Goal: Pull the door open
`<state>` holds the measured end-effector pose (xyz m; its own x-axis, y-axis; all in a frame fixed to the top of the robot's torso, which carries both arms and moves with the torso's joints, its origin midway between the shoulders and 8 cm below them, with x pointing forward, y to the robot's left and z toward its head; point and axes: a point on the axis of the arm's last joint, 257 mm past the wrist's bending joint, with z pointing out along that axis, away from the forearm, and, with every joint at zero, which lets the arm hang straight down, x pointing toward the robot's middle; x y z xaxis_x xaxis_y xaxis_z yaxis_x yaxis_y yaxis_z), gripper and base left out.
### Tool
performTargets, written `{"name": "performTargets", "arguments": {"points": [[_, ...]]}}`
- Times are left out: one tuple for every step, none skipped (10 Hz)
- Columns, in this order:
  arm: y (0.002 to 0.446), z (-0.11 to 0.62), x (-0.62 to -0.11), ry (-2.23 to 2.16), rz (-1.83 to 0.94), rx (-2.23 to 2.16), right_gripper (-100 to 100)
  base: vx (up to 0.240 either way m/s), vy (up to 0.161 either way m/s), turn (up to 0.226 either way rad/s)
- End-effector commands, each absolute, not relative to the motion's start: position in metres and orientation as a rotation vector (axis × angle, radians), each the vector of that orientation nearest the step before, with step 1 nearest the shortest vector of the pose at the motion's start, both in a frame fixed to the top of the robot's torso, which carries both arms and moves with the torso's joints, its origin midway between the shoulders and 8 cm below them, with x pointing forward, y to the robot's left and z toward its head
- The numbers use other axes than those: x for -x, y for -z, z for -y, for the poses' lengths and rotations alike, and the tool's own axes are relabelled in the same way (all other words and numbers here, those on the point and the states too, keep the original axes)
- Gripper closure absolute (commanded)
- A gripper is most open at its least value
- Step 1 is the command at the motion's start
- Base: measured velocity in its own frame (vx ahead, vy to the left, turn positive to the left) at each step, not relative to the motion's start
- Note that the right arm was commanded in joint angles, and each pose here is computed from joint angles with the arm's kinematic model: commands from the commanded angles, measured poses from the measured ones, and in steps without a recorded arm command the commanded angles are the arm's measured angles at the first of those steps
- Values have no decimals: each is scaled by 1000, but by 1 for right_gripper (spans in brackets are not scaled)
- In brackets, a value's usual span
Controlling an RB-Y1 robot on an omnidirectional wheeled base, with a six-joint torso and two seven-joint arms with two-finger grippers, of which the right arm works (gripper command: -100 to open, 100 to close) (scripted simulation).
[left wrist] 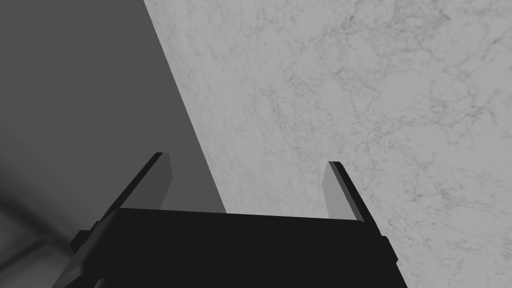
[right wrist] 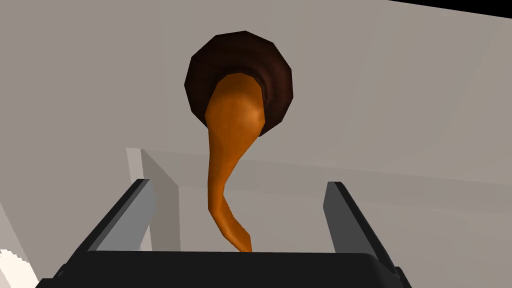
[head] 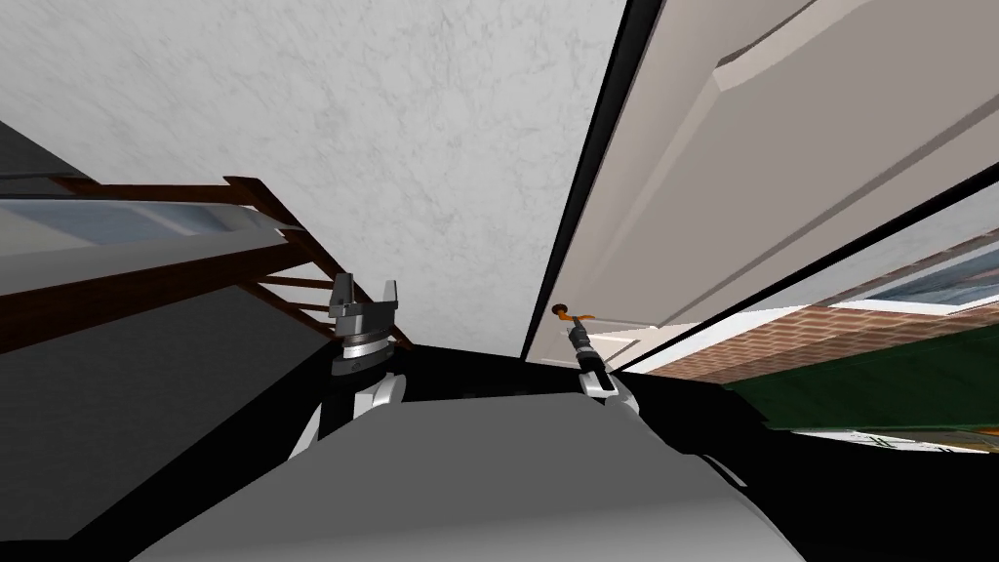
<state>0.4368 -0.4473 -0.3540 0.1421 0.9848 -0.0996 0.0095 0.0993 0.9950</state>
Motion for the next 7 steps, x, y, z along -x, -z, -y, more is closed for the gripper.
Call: {"name": "performTargets", "arguments": {"points": [[355, 461, -432, -1015, -1136, -1213, -100, 176, -16, 126], [355, 466, -430, -1008, -1129, -1217, -100, 171, -30, 92], [355, 470, -429, -1003, -1125, -1220, -100, 183, -16, 66], [354, 466, -430, -1006, -1128, -1219, -100, 82, -5, 13], [354, 466, -430, -1006, -1128, -1219, 100, -13, -1, -9], [354, 466, -430, -1006, -1128, -1219, 100, -32, 1, -4], [354, 466, -430, -1006, -1128, -1219, 100, -23, -2, 8]]}}
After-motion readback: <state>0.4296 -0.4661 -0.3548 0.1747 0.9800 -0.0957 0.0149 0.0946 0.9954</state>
